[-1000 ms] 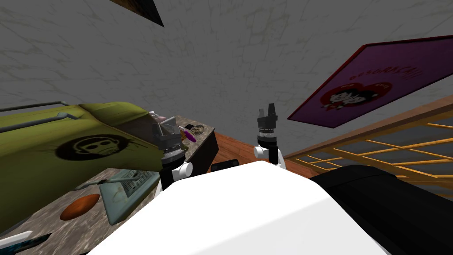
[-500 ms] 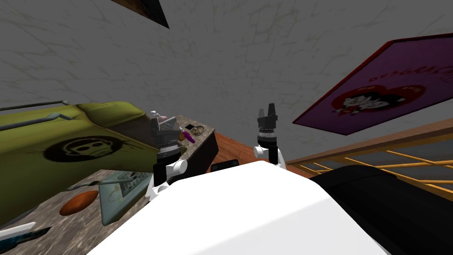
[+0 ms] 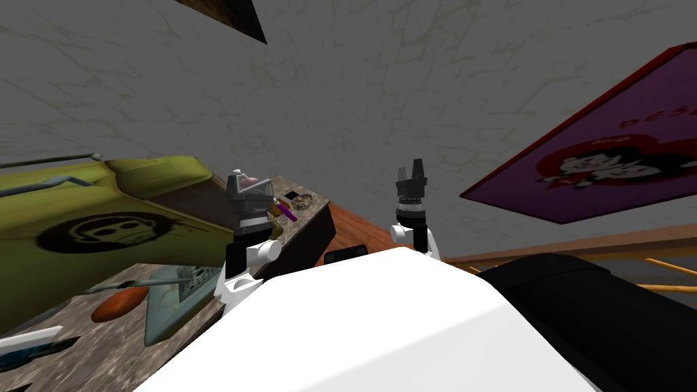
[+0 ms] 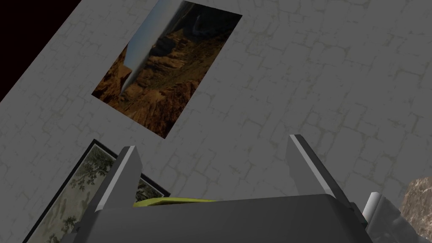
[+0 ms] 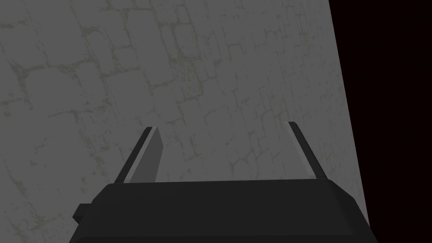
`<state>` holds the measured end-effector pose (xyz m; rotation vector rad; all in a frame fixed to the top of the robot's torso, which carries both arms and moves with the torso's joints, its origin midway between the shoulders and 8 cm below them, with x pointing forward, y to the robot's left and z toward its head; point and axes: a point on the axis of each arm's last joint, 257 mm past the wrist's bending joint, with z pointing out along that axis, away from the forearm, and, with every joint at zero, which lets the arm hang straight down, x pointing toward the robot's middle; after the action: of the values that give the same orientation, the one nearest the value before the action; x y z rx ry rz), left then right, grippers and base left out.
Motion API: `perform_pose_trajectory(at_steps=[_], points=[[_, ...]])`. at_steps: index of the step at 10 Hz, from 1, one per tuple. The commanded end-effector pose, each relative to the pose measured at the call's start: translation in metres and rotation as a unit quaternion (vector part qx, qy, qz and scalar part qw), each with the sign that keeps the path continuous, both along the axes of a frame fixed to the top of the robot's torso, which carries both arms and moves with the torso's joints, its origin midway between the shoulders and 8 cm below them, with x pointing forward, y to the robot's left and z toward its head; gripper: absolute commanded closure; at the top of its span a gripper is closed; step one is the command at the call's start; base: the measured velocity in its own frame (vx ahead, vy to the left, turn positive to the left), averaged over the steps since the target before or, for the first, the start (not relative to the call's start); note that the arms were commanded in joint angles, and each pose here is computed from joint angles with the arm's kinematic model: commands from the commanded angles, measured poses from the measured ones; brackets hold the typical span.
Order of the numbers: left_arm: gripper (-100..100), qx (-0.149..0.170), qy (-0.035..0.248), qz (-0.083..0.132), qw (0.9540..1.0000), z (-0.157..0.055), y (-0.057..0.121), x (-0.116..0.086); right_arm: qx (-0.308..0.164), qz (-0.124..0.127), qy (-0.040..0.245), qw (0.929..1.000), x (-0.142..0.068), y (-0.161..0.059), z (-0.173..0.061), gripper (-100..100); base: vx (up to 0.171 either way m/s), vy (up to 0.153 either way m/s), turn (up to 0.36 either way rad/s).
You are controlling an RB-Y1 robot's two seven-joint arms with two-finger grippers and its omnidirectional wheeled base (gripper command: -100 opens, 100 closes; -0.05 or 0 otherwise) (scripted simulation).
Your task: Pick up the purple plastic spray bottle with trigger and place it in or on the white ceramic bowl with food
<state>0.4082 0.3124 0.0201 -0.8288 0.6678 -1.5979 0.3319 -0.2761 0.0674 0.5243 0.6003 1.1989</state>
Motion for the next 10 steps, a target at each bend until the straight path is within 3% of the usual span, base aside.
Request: perform_pose_trajectory(at_steps=[1,3,6,10], points=[[-100,-0.009,0.009,-0.004,0.9999,0.0,0.004,0.007,0.0,0.0,0.0,1.0,0.0,0.0,0.0,0,0.043,-0.073,0.068],[-100,-0.04,0.02,-0.014,0.9989,0.005,0.021,0.019,0.0,0.0,0.0,1.0,0.0,0.0,0.0,0,0.069,-0.079,0.137],[-100,-0.059,0.035,-0.017,0.9975,0.003,0.031,0.028,0.0,0.0,0.0,1.0,0.0,0.0,0.0,0,0.047,-0.079,0.084],[-100,-0.123,0.058,-0.023,0.9904,0.002,0.064,0.046,0.0,0.0,0.0,1.0,0.0,0.0,0.0,0,0.058,-0.092,0.121]])
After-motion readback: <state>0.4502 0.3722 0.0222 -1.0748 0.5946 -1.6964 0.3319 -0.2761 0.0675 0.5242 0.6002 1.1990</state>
